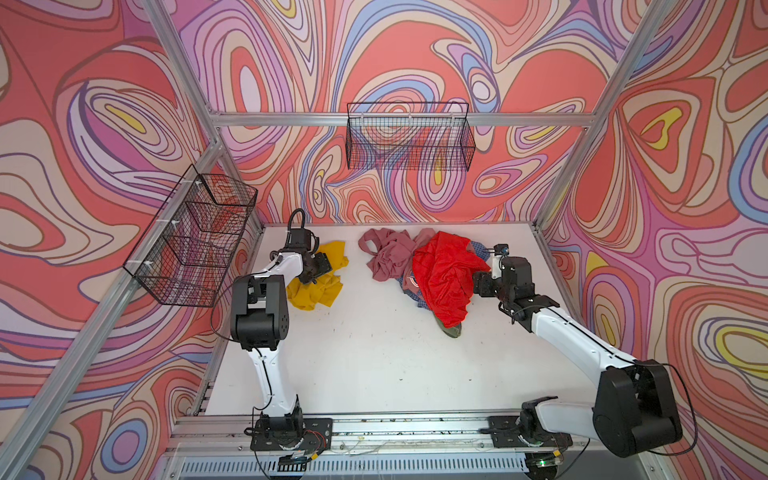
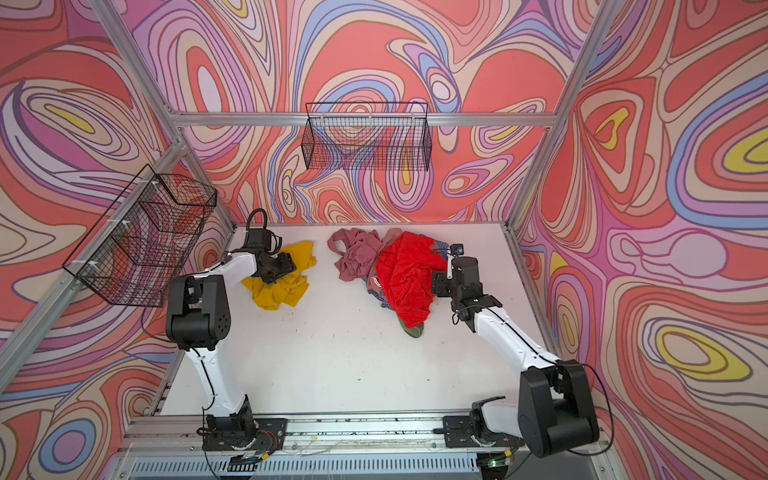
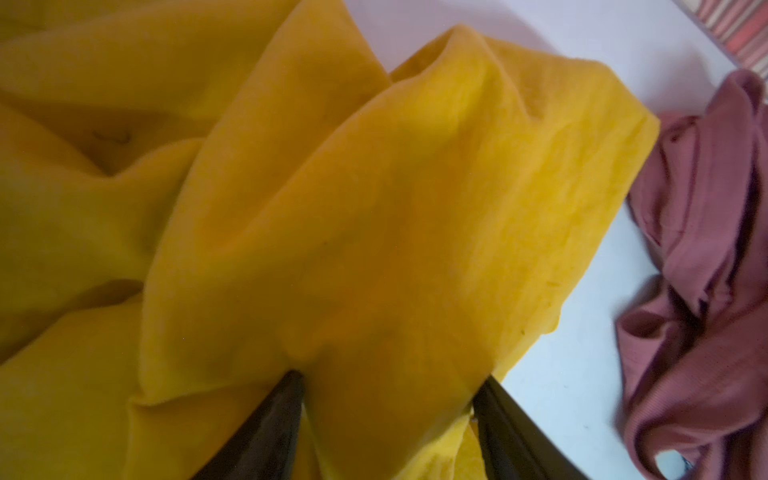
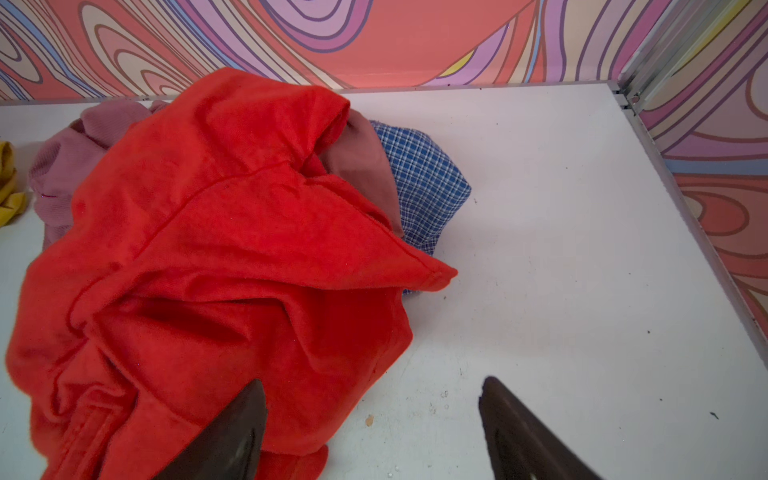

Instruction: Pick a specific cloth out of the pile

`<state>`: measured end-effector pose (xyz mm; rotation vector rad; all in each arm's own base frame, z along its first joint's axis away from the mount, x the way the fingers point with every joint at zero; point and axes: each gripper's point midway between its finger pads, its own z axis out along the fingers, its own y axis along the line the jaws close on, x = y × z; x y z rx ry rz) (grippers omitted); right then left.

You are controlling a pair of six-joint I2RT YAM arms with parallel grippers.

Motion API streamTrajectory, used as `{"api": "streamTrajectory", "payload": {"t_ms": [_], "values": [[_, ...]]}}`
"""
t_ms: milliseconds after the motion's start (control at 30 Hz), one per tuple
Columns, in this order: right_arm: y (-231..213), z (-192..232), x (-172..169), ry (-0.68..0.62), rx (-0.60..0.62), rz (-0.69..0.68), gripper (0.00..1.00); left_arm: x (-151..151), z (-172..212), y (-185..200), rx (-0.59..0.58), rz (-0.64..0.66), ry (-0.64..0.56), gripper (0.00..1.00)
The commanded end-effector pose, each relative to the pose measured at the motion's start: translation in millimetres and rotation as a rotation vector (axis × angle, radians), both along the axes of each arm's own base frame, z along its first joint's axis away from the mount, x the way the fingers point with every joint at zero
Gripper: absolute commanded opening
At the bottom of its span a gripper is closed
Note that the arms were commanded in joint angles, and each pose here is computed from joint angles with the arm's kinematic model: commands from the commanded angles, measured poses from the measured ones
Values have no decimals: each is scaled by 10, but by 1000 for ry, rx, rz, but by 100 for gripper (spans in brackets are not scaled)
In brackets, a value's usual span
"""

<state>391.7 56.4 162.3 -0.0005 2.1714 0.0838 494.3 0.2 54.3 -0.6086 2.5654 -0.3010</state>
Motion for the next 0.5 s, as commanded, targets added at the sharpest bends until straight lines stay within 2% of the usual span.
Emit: {"api": "streamTrajectory", "payload": {"t_ms": [0,200,333,467], "values": [[-51,35,-12,-3,-14,-14,83,-139,-101,139,36,23,94,69],[-49,44,2,-12,-17,-12,83,0,212,-63,-41,-38,-9,72],[-92,88,3,-70,-32,-26,83,-48,587,-175,16,-84,-118,77],[-117,147,-3,-197,-45,-24,83,-230,1007,-275,125,-118,-310,82]]}}
